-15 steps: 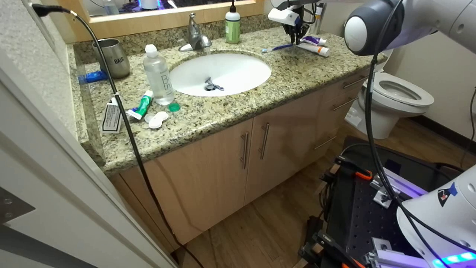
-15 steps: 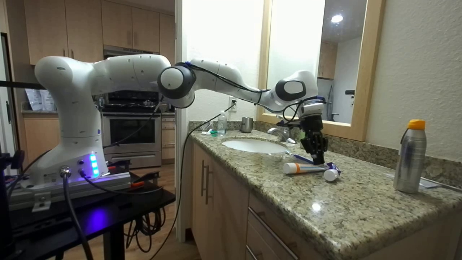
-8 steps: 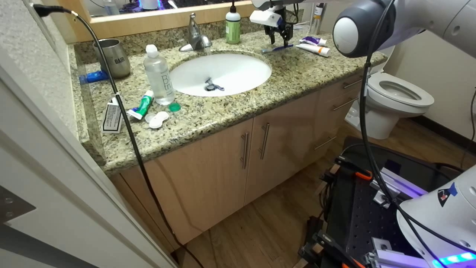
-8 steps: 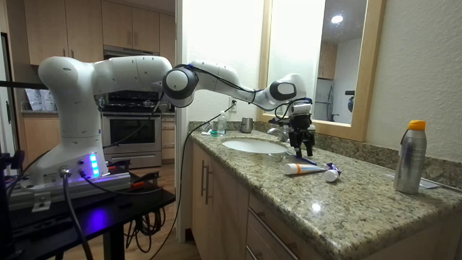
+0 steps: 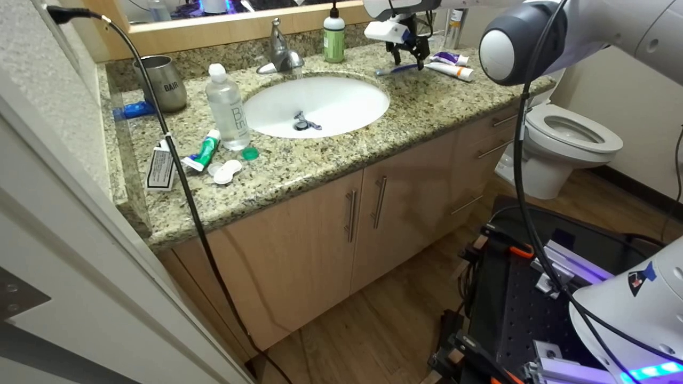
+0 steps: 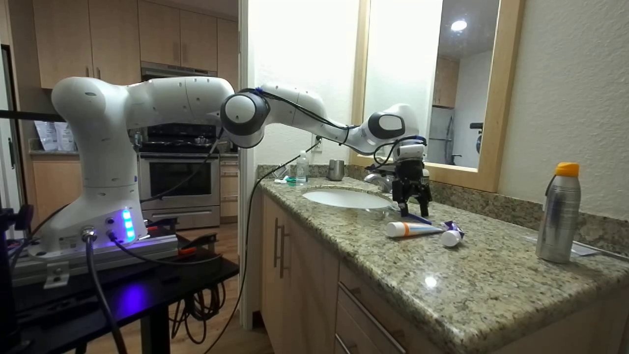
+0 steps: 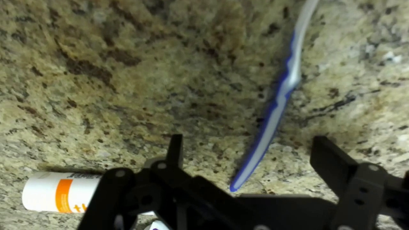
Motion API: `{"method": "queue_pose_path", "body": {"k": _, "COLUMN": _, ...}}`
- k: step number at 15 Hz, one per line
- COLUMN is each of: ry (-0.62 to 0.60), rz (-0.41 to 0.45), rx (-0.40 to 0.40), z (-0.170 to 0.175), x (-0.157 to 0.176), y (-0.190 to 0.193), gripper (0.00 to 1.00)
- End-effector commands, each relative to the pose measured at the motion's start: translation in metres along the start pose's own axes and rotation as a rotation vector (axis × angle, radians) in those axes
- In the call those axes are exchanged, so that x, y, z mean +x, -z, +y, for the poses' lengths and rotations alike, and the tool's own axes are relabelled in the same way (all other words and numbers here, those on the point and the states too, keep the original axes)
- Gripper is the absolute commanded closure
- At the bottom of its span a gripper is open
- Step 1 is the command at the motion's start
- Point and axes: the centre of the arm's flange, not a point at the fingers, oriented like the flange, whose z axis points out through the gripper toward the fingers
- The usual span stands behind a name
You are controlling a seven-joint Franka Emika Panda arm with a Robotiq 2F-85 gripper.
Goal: Move the faucet handle upwards and pick up the toothbrush and wash it
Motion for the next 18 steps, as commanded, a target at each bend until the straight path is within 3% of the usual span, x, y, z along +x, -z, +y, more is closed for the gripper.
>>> {"method": "queue_pose_path", "body": {"k": 1, "ry": -0.007, "rz": 0.005, "rx": -0.011, "z": 0.001, "x": -0.001, "y": 0.000, "gripper": 0.00}}
{"method": "queue_pose_path", "body": {"k": 4, "ry": -0.016, "rz": 0.015, "rx": -0.027, "z": 0.001, "x": -0.002, "y": 0.000, "gripper": 0.00}}
{"method": "queue_pose_path", "body": {"k": 10, "ry": -0.092, "rz": 0.116, "rx": 0.014, "z": 0.002, "x": 0.014, "y": -0.003, "gripper": 0.00}}
{"method": "queue_pose_path", "body": {"k": 17, "ry": -0.086, "rz": 0.047, "rx": -0.034, "z": 0.000, "x": 0.020, "y": -0.008, "gripper": 0.00}}
{"method": "queue_pose_path", "body": {"k": 18, "ry": -0.089, "rz": 0.042, "rx": -0.041, "z": 0.002, "x": 0.020, "y": -0.009, "gripper": 0.04}}
